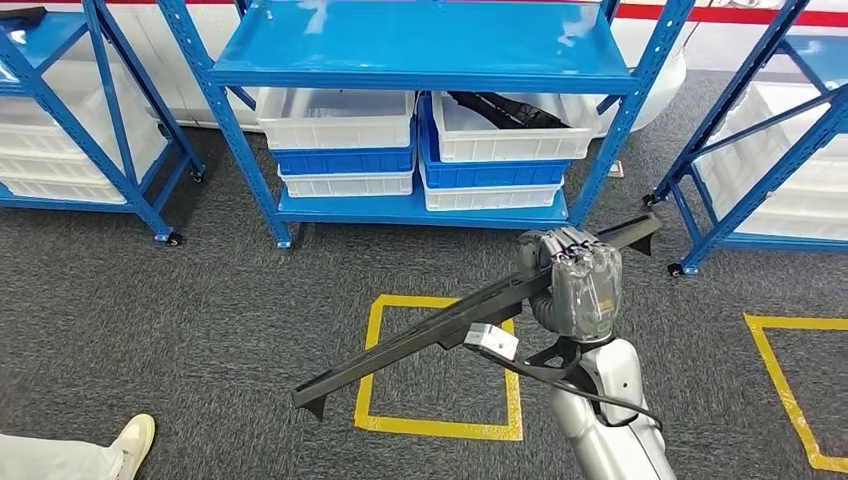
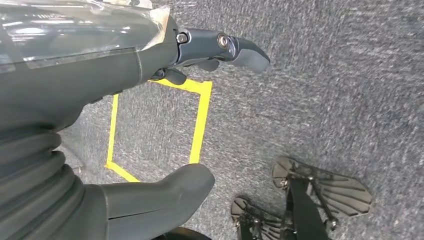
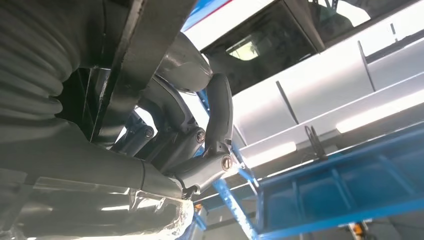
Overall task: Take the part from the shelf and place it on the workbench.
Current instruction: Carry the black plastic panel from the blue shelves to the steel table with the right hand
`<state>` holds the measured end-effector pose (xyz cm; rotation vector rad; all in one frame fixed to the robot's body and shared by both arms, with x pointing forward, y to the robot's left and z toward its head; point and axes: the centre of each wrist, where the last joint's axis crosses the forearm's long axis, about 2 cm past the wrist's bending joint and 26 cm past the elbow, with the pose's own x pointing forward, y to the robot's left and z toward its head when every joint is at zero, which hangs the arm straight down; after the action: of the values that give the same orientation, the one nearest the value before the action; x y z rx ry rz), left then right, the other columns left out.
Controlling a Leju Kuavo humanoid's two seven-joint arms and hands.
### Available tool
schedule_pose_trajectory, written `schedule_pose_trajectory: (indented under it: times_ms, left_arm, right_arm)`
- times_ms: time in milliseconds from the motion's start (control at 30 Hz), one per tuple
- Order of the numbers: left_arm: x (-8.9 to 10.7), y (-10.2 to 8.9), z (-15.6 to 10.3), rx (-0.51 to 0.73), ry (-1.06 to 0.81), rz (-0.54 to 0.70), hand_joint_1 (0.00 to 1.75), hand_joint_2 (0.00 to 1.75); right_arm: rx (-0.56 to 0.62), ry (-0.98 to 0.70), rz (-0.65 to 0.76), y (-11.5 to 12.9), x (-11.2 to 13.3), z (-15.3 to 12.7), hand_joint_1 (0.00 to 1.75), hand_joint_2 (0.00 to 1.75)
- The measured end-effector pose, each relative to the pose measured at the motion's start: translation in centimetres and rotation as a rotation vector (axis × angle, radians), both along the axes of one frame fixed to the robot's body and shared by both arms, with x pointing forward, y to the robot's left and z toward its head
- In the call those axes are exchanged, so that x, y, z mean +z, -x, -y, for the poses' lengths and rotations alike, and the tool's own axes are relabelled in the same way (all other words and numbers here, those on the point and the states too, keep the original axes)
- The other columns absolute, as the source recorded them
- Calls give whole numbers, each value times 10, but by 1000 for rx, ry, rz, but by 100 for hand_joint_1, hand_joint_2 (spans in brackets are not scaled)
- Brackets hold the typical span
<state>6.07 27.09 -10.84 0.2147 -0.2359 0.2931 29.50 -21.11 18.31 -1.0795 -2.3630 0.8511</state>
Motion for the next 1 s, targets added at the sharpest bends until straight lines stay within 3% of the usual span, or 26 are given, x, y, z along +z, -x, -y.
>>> schedule_pose_trajectory:
  times_ms: [667,1000]
  left_arm:
    - [0,2,1,48,-22,-23,0,175]
    - [0,3,1,5,1,-47,0,175]
  right_arm:
    - [48,-69,-17,-12,7,-12,175,175]
    - [-1,-48,-49,2,-7,-6,175,175]
